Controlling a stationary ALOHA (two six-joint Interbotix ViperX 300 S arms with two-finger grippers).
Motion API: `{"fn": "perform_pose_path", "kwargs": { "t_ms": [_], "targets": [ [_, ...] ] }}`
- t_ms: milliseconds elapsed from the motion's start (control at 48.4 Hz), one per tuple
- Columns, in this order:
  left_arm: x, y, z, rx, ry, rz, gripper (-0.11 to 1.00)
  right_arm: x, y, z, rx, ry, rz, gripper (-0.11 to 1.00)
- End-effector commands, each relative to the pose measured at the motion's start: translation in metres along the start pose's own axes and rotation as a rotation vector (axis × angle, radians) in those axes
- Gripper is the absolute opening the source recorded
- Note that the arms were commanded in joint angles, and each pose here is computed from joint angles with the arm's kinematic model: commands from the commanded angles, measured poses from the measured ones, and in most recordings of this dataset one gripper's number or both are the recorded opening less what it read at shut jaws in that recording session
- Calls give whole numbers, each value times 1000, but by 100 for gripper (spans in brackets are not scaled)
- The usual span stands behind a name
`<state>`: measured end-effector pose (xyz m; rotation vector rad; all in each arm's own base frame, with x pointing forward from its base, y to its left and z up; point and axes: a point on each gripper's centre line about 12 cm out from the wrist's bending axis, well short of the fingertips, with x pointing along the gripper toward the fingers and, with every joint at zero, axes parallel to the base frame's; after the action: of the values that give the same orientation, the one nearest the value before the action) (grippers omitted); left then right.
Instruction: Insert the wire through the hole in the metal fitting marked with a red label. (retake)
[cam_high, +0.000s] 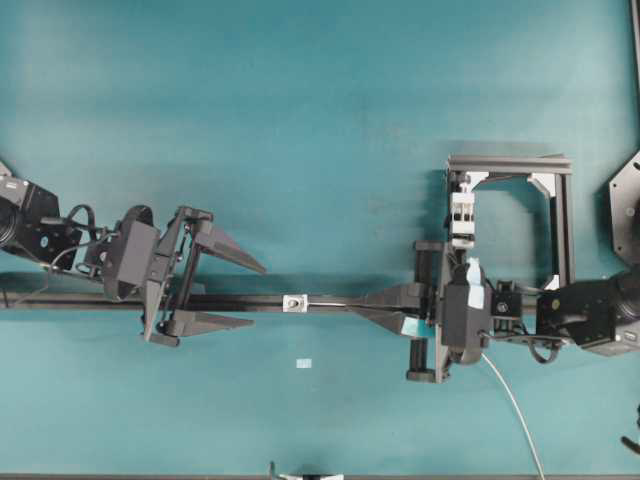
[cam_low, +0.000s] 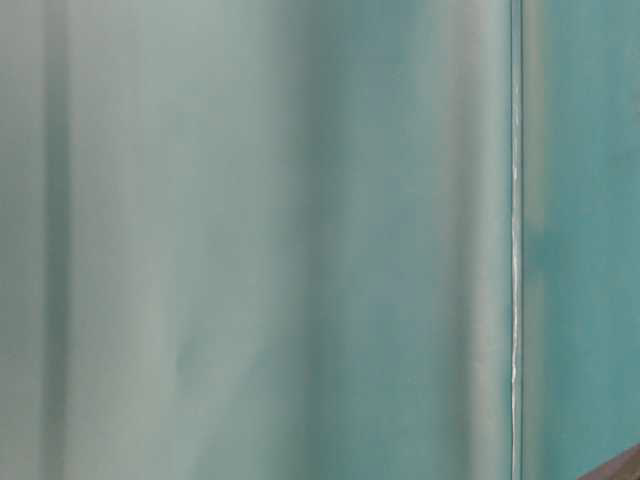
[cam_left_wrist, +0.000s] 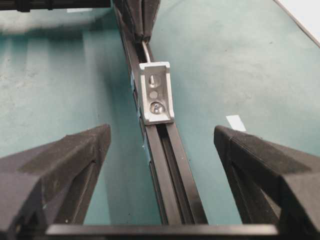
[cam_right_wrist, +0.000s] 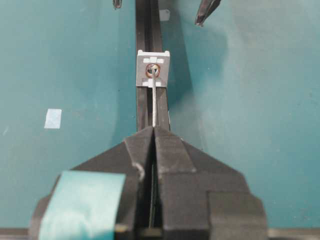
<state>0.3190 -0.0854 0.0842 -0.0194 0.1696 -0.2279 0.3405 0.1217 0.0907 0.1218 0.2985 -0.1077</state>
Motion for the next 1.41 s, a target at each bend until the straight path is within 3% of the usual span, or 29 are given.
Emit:
{"fn": "perform_pose_path", "kwargs": {
  "t_ms": [0,393,1385],
  "targets": [
    [2,-1,7,0,-31,0,75,3,3,9,13,-32,4,3],
    [6,-1,11,4,-43,-2,75,14,-4,6,12,-28,-26,3],
    [9,-1,11,2,-34,0,74,33,5,20,-16,-78,8,3]
  ]
}}
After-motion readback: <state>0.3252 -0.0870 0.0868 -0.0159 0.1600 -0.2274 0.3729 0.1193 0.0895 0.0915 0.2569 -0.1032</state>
